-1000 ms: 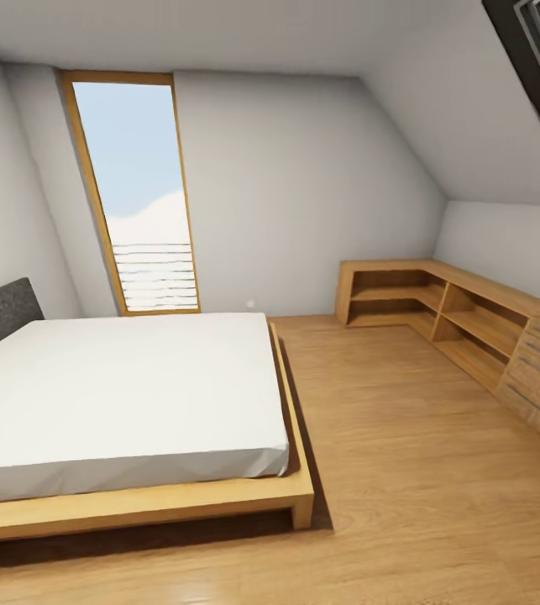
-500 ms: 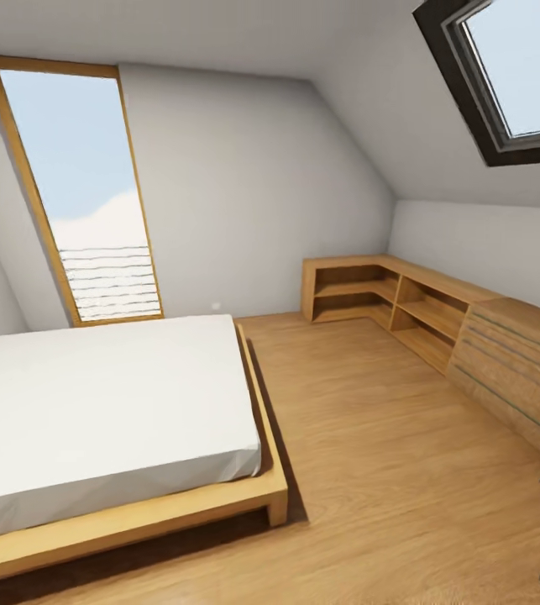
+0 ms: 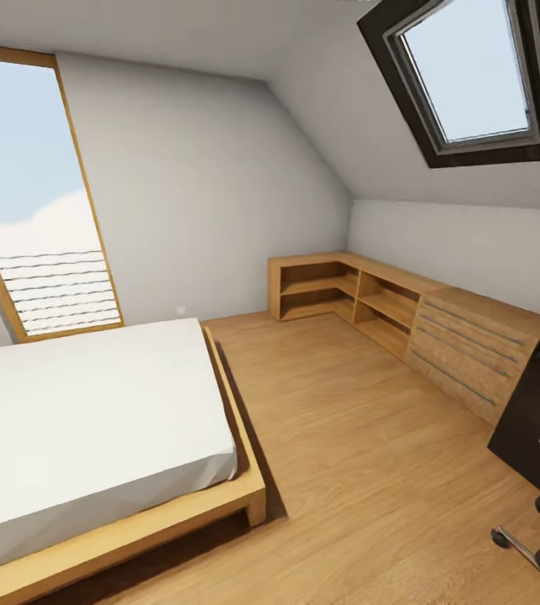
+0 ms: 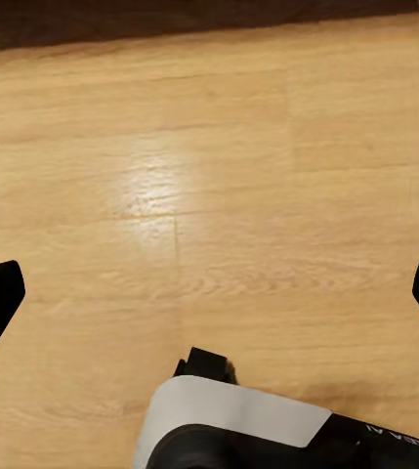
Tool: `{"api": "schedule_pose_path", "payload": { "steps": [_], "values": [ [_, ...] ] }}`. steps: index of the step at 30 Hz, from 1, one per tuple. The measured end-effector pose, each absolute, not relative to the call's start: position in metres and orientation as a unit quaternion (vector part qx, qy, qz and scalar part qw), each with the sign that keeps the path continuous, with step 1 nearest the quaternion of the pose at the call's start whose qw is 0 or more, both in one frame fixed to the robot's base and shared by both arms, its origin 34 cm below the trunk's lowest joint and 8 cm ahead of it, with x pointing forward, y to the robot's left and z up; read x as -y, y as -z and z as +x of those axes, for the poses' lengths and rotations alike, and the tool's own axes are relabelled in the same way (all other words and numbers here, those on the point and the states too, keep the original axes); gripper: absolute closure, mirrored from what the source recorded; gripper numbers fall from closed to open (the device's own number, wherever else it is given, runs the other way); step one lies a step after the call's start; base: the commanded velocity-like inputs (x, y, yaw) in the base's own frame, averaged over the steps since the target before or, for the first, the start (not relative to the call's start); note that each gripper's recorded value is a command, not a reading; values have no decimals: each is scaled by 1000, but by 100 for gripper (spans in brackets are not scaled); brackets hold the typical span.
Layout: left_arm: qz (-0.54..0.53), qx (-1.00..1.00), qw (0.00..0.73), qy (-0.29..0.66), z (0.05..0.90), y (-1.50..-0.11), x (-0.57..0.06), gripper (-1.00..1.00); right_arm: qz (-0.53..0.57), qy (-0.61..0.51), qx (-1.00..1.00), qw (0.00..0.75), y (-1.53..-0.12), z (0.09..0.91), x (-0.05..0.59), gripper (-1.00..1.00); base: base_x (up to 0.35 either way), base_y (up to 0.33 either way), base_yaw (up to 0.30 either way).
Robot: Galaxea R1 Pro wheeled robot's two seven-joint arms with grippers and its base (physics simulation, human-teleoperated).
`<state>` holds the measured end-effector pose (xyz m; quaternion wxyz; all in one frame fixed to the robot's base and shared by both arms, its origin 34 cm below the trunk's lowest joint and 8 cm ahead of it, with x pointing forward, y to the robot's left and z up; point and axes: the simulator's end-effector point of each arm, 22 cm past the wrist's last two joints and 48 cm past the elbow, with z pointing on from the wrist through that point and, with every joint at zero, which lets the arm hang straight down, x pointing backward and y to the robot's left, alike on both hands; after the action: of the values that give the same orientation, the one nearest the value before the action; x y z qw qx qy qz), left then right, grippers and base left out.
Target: In the bedroom, organize the workspace by keeping the computer under the desk, ensuring the monitor is on the desk, placing the keyboard on the desk next to the monitor, placing the mouse on the desk next to the keyboard, moving the folder from the swivel chair onto the desk next to the mouse, stacking the notebook on top of the folder with the pen on top of the notebook, and positioning the swivel chair next to the desk.
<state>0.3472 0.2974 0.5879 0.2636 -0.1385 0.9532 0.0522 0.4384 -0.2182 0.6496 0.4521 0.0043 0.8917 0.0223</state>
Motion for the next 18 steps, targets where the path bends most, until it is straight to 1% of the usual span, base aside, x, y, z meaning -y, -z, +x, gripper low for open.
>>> {"api": "schedule_pose_path", "payload": {
  "steps": [5, 7, 18],
  "values": [
    [-138, -953, 264, -52, 347, -588, -297, -100, 5, -22, -891, 453, -650, 439, 219, -100, -13, 6, -300],
    [-138, -953, 264, -52, 347, -588, -297, -100, 6, -21, -891, 453, -650, 439, 219, -100, -108, 80, -300],
    [-138, -953, 263, -51, 347, -588, -296, -100, 7, -20, -891, 454, -650, 440, 221, -100, -226, 177, -300]
  ]
}}
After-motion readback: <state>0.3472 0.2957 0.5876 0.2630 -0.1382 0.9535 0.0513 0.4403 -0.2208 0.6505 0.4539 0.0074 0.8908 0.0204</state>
